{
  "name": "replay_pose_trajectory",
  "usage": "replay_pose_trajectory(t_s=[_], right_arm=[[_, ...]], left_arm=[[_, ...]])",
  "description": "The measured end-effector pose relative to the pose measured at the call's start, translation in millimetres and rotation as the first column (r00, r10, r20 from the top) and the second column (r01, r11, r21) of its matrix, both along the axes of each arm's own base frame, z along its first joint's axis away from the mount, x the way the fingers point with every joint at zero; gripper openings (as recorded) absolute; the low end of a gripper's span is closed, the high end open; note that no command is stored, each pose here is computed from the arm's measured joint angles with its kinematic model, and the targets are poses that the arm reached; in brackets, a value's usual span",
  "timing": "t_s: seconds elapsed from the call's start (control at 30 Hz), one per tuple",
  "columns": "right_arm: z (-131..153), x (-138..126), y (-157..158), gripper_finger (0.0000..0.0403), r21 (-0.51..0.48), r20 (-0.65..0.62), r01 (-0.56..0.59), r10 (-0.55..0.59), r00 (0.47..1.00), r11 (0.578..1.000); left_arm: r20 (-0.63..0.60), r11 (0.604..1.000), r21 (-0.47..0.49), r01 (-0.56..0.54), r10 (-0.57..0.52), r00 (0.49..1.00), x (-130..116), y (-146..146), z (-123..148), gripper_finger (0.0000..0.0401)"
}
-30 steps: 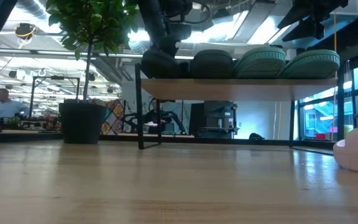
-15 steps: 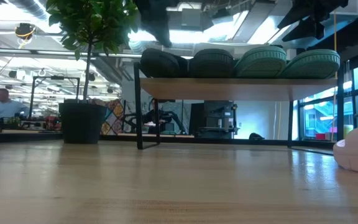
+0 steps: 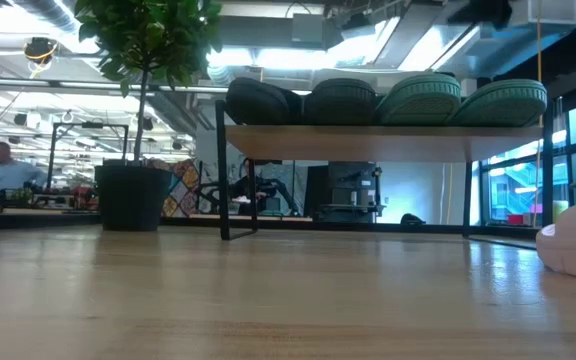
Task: Pick and place slides into the shelf
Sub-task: Put the left pink slides under the shelf
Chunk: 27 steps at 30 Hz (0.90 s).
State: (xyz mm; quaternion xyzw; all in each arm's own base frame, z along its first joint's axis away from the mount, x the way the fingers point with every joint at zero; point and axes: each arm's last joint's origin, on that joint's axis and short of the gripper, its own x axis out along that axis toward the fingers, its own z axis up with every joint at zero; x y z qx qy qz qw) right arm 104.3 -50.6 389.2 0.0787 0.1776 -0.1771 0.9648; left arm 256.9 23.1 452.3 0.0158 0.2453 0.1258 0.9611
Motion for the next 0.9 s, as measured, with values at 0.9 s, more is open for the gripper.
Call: replay_pose_trajectory(t_s=[0.9], right_arm=[[39.5,104.8,95.6,0.0271,0.013,-0.368,-0.24,0.228,0.901,0.971]], left_arm=[[0.37,0.995,-0.088,0.045,-0.009,0.929,-105.1,-95.3,-86.3,0.0076]])
